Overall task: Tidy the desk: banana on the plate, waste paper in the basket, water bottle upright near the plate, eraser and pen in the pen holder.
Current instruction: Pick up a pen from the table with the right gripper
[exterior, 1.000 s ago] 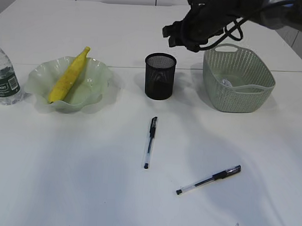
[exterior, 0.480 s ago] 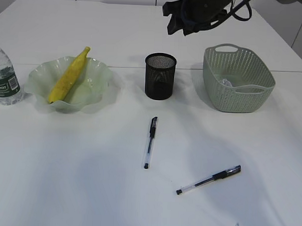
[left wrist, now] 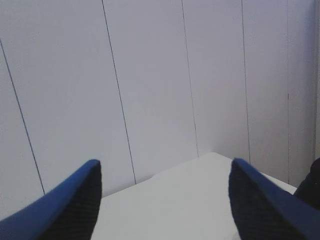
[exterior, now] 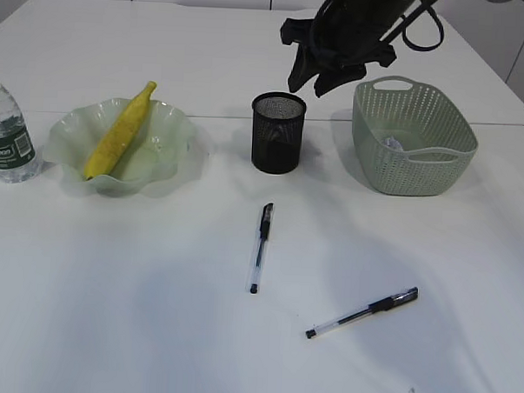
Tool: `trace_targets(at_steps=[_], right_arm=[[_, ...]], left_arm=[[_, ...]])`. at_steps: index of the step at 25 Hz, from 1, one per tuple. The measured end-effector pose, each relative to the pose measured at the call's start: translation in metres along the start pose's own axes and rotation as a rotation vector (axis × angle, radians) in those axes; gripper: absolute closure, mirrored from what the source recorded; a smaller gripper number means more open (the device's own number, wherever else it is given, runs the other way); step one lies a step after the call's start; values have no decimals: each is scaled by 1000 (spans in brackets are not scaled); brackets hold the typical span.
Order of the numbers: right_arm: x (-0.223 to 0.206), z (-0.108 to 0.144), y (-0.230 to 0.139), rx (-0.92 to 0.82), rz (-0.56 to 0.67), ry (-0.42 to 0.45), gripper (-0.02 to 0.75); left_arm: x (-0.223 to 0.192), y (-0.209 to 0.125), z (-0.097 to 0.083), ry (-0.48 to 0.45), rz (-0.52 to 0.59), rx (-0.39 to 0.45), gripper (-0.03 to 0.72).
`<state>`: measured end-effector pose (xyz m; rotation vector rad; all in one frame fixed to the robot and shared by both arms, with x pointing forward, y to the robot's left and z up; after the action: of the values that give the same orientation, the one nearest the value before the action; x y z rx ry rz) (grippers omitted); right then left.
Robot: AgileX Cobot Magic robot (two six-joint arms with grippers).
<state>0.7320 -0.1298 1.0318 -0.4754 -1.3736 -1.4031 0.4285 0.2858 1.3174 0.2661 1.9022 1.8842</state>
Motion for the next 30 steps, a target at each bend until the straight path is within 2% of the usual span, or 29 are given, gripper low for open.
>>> trace_targets(at_steps=[7,19,30], right_arm=[[0,1,0,-20,4,12,413],[3,24,3,-111,-15,214,416],[4,26,3,-168,-9,224,416]], left_arm=[[0,0,0,0,0,86,131],[0,-2,-4,-31,20,136,131],[0,-2,-4,-34,22,160,132]])
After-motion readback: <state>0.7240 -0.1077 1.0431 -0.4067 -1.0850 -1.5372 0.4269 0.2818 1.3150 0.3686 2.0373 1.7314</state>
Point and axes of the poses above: a point on each arm's last joint axis where the gripper is mounted, x pointing back along that axis away from the gripper, z along the wrist's bending axis when the last joint is at zero, y = z × x, the point moved 3 cm from there along -x, pointing out along that axis toward the gripper, and after that the axes turned 5 degrees about x, right-handed, at the moved point
